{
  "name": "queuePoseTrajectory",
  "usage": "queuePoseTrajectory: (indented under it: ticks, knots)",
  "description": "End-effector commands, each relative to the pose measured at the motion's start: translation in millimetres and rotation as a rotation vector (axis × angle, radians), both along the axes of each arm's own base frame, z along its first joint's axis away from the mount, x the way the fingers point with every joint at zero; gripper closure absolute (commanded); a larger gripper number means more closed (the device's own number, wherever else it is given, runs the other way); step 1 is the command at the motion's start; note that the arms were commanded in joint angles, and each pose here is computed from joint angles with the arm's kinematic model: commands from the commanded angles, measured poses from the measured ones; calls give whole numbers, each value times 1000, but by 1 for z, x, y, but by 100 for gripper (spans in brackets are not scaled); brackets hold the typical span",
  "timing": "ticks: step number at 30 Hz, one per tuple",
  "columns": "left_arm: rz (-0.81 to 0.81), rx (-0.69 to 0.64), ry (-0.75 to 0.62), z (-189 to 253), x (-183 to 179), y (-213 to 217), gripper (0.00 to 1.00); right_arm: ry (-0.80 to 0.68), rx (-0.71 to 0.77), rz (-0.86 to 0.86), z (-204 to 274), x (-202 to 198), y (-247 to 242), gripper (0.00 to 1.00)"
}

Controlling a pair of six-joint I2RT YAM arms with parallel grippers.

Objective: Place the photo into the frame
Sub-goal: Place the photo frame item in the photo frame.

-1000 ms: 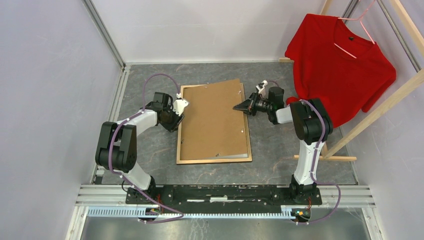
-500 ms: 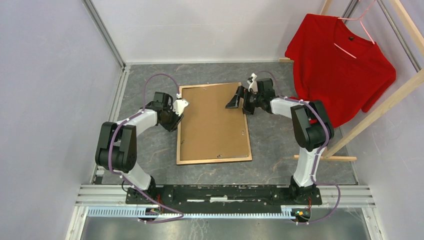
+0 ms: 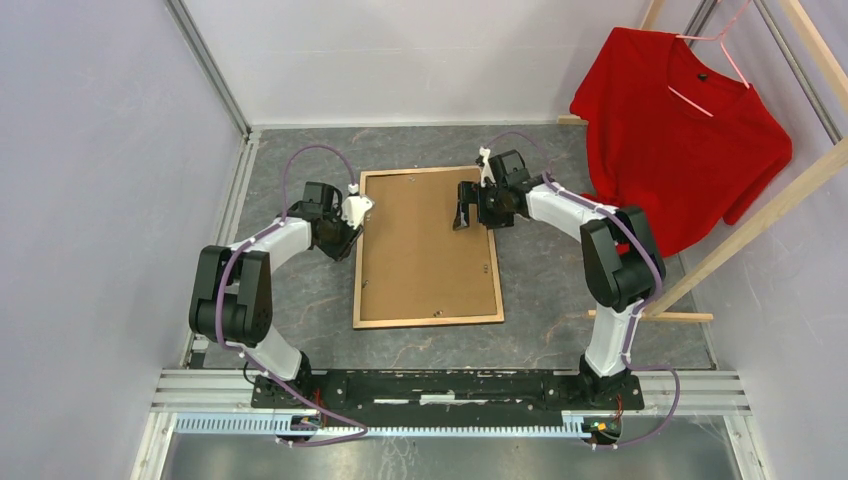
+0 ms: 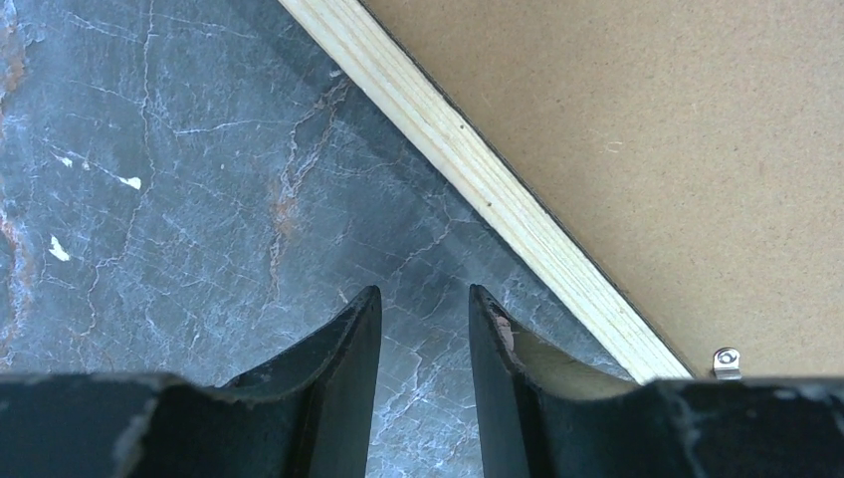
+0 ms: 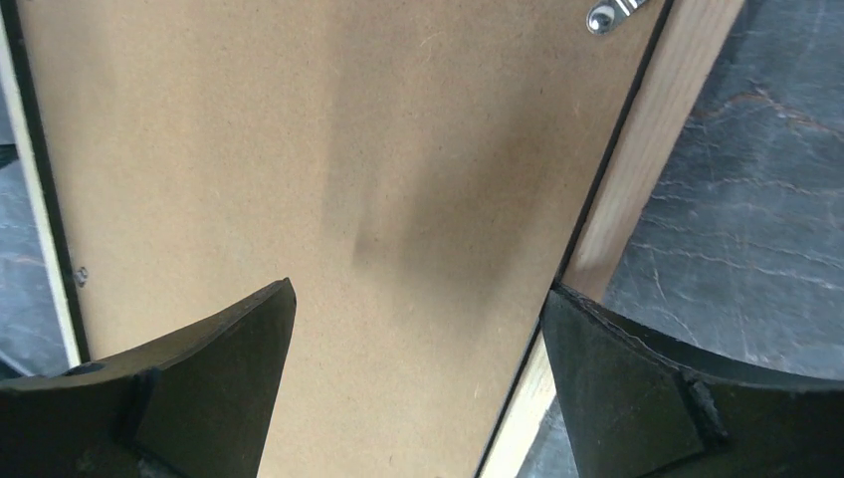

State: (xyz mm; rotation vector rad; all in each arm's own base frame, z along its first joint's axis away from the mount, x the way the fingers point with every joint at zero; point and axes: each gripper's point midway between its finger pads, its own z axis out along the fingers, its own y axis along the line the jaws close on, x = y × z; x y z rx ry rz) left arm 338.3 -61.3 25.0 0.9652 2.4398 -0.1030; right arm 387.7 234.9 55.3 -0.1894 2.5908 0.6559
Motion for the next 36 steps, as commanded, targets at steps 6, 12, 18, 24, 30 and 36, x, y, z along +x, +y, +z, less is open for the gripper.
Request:
queuePoseTrajectory:
  ticks: [6, 12, 18, 24, 30, 36]
  knots:
    - [-5, -8, -62, 21, 11, 4, 55, -131, -148, 20, 56, 14, -14, 2]
    - [-4, -20, -59, 23, 10, 4, 54, -245, -111, 11, 91, 18, -17, 2]
    - [-21, -84, -25, 29, 1, -7, 50, -195, 134, -3, 83, 13, -14, 2]
    - [-43, -166, 31, 31, -12, -21, 45, -474, -36, -84, 116, -9, -16, 2]
    - [-50, -254, 79, 41, -16, -34, 47, -363, 381, -122, 101, -29, -1, 2]
    - [-21, -328, 144, 37, -22, -44, 54, -464, 417, 13, 109, -73, 58, 31]
